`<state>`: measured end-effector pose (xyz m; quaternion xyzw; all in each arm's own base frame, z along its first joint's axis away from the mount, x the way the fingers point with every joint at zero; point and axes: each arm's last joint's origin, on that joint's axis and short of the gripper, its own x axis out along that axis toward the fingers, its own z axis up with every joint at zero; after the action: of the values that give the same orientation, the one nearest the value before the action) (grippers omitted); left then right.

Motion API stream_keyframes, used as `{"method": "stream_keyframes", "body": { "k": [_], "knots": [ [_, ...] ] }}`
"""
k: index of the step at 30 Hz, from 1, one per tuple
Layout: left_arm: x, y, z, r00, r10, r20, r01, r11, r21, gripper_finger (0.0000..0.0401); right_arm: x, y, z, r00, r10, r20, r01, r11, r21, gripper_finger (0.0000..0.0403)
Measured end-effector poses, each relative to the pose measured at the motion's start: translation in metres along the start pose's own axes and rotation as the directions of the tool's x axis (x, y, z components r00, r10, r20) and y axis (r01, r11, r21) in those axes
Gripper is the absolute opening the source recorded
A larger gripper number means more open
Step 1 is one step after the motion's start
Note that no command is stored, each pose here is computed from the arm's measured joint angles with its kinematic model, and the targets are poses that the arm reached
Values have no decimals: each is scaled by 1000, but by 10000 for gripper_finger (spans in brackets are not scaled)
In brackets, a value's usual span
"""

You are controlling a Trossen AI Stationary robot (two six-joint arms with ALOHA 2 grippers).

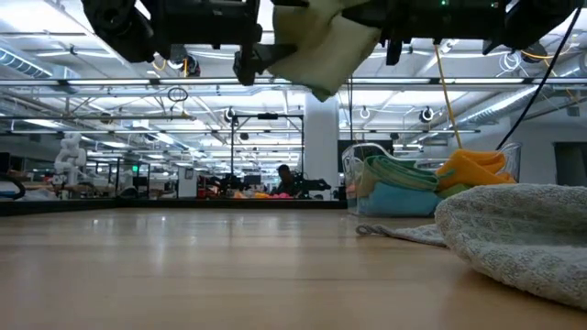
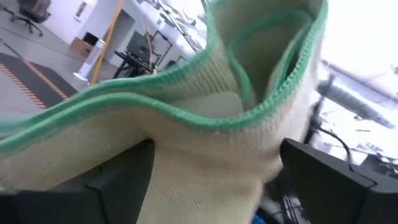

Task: Fold microfiber towels
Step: Fold the light green microfiber cloth

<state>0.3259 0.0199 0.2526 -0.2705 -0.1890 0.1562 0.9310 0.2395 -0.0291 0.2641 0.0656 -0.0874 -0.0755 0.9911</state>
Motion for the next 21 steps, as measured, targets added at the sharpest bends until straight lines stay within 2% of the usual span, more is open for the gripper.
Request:
{"method": "stream_keyframes", "body": {
  "k": [6,13,21],
  "knots": [
    [4,7,8,999,-50,15,50,999,-20,349,5,6,-13,999,25,-48,-25,1000,13,6],
    [4,4,9,989,-147,-14,146,989,-36,349,12,10,-17,996,91,-8,-90,995,30,6],
    [9,-14,19,965,-260,28,259,965,50,345,19,10,-27,992,124,14,-124,990,68,6]
  ]
}}
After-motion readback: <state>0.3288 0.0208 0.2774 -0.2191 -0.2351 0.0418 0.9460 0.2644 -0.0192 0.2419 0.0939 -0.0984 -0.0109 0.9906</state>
